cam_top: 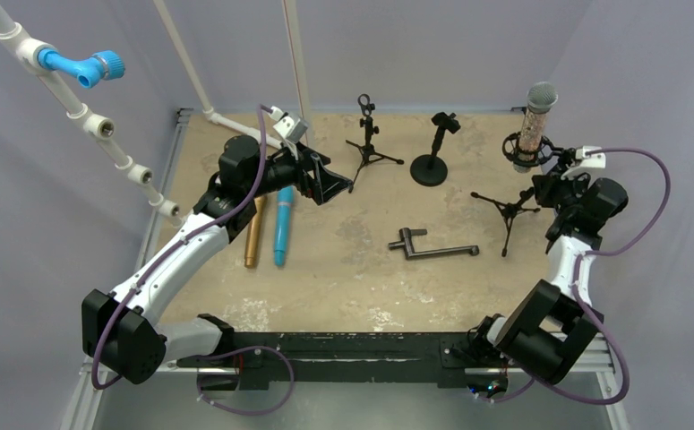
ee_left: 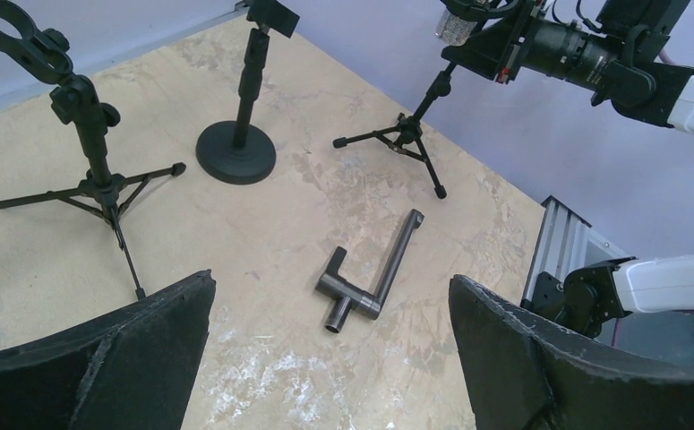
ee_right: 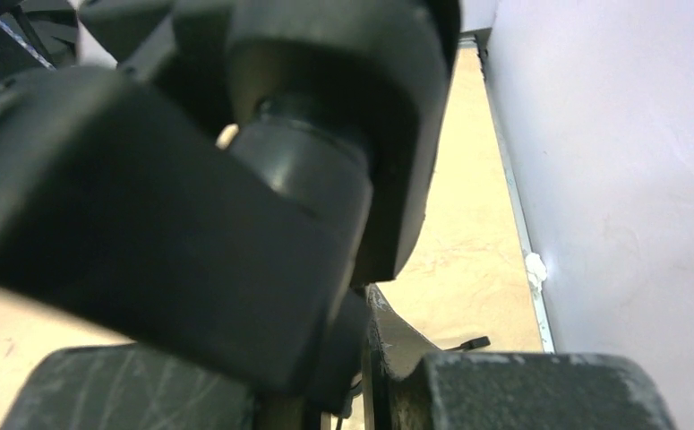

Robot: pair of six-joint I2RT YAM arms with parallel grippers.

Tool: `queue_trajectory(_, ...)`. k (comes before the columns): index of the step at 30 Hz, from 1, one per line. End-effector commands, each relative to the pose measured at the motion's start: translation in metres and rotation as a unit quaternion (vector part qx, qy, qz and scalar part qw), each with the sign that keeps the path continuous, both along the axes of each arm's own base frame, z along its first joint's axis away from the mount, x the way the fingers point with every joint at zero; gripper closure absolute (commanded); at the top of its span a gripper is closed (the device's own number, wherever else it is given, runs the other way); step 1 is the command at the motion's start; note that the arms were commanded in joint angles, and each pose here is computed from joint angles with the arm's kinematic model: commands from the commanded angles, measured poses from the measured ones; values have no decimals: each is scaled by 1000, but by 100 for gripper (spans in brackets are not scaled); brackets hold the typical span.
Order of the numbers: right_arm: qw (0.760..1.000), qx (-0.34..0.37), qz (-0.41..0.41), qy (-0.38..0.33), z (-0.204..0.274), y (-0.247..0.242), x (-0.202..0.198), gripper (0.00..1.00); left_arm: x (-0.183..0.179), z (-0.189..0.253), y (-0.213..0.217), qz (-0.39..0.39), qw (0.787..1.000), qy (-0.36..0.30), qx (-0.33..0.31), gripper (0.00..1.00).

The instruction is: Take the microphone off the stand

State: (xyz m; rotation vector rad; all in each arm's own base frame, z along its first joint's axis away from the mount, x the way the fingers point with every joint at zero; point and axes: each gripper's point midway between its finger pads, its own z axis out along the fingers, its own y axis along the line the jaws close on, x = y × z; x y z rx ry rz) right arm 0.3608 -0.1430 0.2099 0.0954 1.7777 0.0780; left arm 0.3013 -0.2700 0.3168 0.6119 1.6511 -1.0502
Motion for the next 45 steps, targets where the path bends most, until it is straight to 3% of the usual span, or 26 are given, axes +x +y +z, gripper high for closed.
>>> queue_trajectory(1, 995, -49, 51, -71, 52, 22, -1, 100, 3, 10, 4, 9, 999, -34, 0, 1)
queue_trajectory(10, 983, -81, 143, -87, 90, 95, -6, 100, 8, 9, 9, 25, 999, -37, 18, 1)
queue_trajectory(16, 971, -22, 220, -88, 111, 146, -10, 100, 23, 11, 30, 93, 994, -38, 35, 1)
queue_trajectory(24, 948, -6, 309, -73, 119, 211, -15, 100, 30, -16, 61, 123, 989, 10, 85, 1)
queue_trajectory(36, 875, -26, 481, -52, 102, 359, -19, 100, 27, -43, 101, 126, 983, 54, 119, 1)
queue_trajectory(45, 829, -23, 558, -45, 69, 435, -30, 100, 25, -43, 144, 168, 976, 50, 127, 0)
